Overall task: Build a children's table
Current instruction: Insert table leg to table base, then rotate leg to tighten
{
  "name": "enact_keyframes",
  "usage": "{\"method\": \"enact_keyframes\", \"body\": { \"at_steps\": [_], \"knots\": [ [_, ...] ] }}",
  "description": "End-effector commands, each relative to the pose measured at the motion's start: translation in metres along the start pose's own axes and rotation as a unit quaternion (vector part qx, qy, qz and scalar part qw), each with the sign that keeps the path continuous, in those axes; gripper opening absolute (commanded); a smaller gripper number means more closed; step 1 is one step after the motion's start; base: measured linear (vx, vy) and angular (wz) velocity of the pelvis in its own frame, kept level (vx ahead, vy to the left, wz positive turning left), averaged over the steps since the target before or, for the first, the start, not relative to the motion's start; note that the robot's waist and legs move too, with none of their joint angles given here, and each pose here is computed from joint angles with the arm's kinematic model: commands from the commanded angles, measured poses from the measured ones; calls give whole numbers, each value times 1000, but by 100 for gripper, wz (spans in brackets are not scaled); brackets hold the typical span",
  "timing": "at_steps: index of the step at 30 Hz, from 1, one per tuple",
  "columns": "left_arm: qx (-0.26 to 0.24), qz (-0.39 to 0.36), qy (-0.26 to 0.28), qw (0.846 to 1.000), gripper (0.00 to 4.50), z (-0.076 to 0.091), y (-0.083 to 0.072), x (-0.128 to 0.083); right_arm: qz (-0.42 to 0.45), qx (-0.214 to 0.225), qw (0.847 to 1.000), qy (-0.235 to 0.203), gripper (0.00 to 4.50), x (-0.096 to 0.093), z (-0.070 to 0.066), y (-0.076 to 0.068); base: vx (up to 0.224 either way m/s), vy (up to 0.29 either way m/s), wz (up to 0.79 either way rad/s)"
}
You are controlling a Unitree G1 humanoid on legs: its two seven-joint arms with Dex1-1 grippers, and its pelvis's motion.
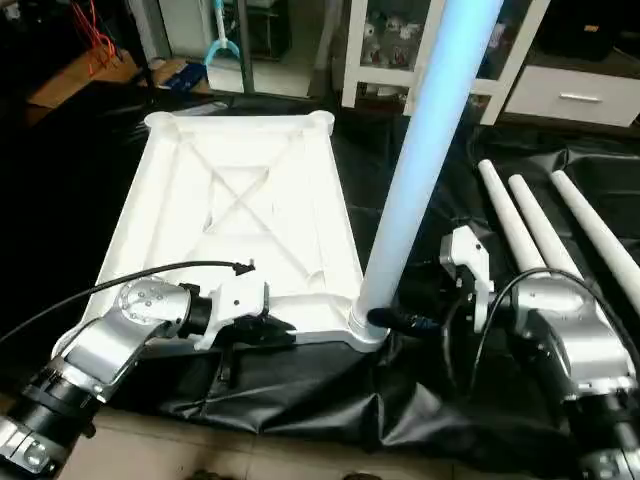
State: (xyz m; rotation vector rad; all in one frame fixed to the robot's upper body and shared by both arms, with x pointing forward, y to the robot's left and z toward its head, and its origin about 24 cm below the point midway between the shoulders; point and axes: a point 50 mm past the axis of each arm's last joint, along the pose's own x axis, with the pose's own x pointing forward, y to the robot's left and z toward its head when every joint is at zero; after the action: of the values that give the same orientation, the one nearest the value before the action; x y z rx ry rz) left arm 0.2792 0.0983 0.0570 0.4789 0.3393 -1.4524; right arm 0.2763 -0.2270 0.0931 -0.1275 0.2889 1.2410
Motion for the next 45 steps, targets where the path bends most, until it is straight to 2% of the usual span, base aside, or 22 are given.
{"method": "enact_keyframes", "body": {
  "at_steps": [1, 9, 10, 12, 14, 18, 19, 23, 26, 30, 32, 34, 35, 36, 37, 39, 41, 42, 43, 44, 45],
  "knots": [
    [27, -16, -30, 999, 0, 14, 0, 2, 15, -10, 1000, 9, 371, 0, 3, -3, 0, 0, 0],
    [28, -22, -26, 999, 0, 14, 0, 4, 63, -23, 997, 26, 314, 12, 3, -7, 0, 0, 0],
    [28, -22, -26, 999, 0, 14, 0, 4, 63, -23, 997, 26, 291, 12, 3, -7, 0, 0, 0],
    [29, -22, -23, 999, 0, 14, 1, 3, 80, -28, 996, 36, 283, 14, 2, -8, 0, 0, 0],
    [29, -21, -22, 999, 0, 13, 1, 3, 85, -29, 995, 38, 253, 15, 3, -9, 0, 0, 0],
    [29, -20, -21, 999, 0, 13, 1, 3, 90, -29, 995, 38, 233, 15, 2, -11, 0, 0, 0],
    [28, -20, -20, 999, 0, 12, 0, 2, 91, -28, 995, 38, 212, 15, 2, -11, 0, 0, 0],
    [27, -20, -16, 999, 0, 10, -1, 1, 87, -24, 995, 31, 199, 16, 0, -11, 0, 0, 0],
    [15, -9, -10, 1000, 0, 6, 0, 1, 27, -5, 1000, -10, 197, 19, -3, -19, 0, 0, 0],
    [0, 29, 13, 1000, 0, 0, 5, 2, -44, 12, 999, -30, 195, 21, -10, -25, 0, 0, 0],
    [-49, 101, 31, 993, 0, -4, 15, 6, -115, 28, 993, -27, 195, 29, -23, -26, 0, 0, 0],
    [-74, 133, 31, 988, 0, -3, 21, 8, -148, 39, 988, -28, 194, 35, -28, -25, 0, 0, 0],
    [-111, 176, 22, 978, 0, 2, 29, 13, -200, 53, 978, -28, 194, 45, -36, -25, 0, 0, 0],
    [-118, 183, 20, 976, 0, 3, 30, 14, -207, 55, 976, -28, 193, 47, -37, -24, 0, 0, 0],
    [-160, 219, 6, 963, 0, 9, 37, 20, -261, 67, 963, -22, 193, 58, -46, -24, 0, 0, 0],
    [-160, 219, 6, 963, 0, 9, 37, 20, -261, 67, 963, -22, 193, 58, -46, -24, 0, 0, 0],
    [-252, 290, -52, 922, 0, 33, 52, 41, -400, 88, 912, -2, 192, 88, -61, -30, 0, 0, 0],
    [-256, 293, -55, 919, 0, 35, 53, 42, -406, 90, 909, -1, 191, 90, -62, -30, 0, 0, 0],
    [-281, 298, -87, 908, 0, 49, 55, 52, -465, 111, 878, -9, 191, 102, -62, -33, 0, 0, 0],
    [-282, 298, -88, 908, 0, 49, 55, 53, -466, 111, 878, -9, 191, 102, -62, -34, 0, 0, 0],
    [-283, 292, -110, 907, 0, 63, 55, 61, -510, 119, 852, -10, 191, 115, -60, -35, 0, 0, 0]
  ]
}}
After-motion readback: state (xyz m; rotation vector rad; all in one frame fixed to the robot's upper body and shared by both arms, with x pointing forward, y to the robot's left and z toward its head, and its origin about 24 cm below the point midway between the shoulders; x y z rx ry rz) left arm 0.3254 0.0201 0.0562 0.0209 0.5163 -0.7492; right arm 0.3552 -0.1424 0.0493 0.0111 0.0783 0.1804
